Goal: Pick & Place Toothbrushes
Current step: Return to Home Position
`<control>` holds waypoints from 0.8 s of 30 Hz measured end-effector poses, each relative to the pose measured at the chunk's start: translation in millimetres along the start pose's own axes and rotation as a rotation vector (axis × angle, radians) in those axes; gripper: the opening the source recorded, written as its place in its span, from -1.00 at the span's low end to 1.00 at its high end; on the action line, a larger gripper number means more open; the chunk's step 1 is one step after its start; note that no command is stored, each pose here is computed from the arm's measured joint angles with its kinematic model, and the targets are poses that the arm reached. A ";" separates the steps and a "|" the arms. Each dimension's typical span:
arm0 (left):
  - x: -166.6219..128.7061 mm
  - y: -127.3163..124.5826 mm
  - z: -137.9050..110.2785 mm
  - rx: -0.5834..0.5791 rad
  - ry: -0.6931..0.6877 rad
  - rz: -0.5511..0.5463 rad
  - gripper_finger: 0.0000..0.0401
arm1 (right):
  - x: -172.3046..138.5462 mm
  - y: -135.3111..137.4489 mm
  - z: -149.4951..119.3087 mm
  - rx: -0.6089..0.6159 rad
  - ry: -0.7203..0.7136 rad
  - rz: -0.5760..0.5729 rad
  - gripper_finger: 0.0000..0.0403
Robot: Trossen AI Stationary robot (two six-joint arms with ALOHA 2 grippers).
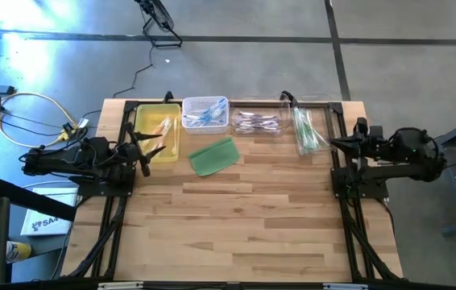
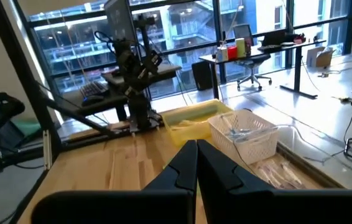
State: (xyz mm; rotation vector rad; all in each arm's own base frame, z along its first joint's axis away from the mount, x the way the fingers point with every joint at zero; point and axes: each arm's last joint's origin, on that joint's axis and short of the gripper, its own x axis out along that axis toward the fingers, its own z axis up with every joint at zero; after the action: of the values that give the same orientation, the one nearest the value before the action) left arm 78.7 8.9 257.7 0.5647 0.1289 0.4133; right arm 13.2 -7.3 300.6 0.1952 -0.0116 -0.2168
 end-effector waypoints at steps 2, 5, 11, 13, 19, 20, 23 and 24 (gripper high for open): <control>1.7 -2.5 -1.4 -0.009 -0.019 -0.007 -0.12 | 0.1 -0.2 -1.2 -0.014 -0.004 0.000 -0.99; 7.0 -10.9 -7.3 -0.024 -0.073 -0.015 -0.12 | 6.7 -0.1 -10.6 -0.039 0.028 -0.004 -0.99; 13.2 -25.0 -22.8 -0.033 -0.056 -0.032 -0.12 | 25.2 1.7 -28.9 -0.045 0.014 -0.004 -0.99; 14.0 -27.5 -25.9 -0.040 -0.047 -0.038 -0.12 | 29.9 2.2 -34.6 -0.030 0.014 0.004 -0.99; 15.7 -30.8 -29.5 -0.047 -0.059 -0.031 -0.12 | 42.9 3.3 -48.5 -0.027 -0.023 0.009 -0.99; 16.1 -31.5 -30.1 -0.045 -0.069 -0.024 -0.12 | 44.7 3.6 -49.7 -0.031 -0.038 0.012 -0.99; 17.4 -33.6 -32.1 -0.033 -0.097 -0.005 -0.12 | 49.5 4.2 -53.7 -0.054 -0.077 0.018 -0.99; 17.7 -34.2 -32.8 -0.026 -0.103 -0.001 -0.12 | 51.0 4.5 -55.0 -0.062 -0.092 0.020 -0.99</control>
State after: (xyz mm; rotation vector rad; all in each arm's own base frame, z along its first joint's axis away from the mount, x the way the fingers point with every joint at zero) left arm 99.0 6.2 211.4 0.5592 0.0251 0.3839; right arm 65.7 -3.4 247.1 0.1230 -0.0977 -0.2053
